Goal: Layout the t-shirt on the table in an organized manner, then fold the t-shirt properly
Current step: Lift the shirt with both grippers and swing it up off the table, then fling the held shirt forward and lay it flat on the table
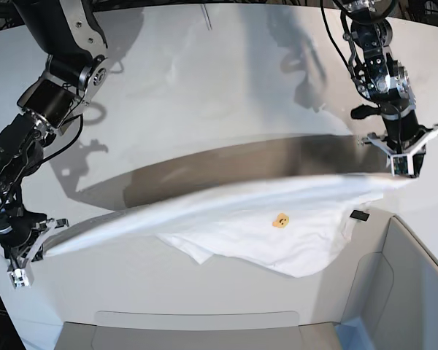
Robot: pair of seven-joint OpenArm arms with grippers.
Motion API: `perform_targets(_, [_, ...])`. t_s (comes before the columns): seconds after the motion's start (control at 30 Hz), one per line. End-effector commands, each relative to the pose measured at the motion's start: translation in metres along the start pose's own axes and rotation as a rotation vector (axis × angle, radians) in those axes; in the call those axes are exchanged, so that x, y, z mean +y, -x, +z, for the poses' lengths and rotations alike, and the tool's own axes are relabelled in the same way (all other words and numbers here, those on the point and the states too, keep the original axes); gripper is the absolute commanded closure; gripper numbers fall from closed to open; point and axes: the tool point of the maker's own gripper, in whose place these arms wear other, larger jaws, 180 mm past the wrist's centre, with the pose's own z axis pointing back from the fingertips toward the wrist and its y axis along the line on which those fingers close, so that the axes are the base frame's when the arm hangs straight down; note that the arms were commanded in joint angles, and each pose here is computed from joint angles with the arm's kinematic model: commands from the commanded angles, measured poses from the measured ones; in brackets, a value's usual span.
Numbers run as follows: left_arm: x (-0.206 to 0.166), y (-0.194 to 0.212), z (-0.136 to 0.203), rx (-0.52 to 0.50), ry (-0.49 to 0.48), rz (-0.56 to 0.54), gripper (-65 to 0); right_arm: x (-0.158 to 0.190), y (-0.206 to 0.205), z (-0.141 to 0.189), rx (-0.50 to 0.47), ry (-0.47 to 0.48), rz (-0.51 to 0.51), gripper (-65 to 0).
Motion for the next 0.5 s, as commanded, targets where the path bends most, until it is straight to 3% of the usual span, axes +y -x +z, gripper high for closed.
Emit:
perform_targets(0.0, [0.015, -0.016, -0.004, -0.030, -0.045, 0.007, -1.6, -0.019, -0.027, 0.010, -0.077, 0.048, -0.001, 0.0])
perform_targets(0.27, [0.041, -0.018, -0.008, -0.019, -0.120, 0.058, -1.4, -0.017, -0.049, 0.032, -0.174, 0.081, 0.018, 0.0])
perform_targets(0.37, [0.065, -0.015, 0.001, -0.065, -0.212, 0.135, -1.4, -0.009, -0.061, 0.055, -0.302, 0.088, 0.013, 0.0])
perform_targets(0.47, [0.087, -0.009, 0.015, -0.121, -0.303, 0.185, -1.4, 0.012, -0.073, 0.077, -0.462, 0.015, 0.011, 0.0])
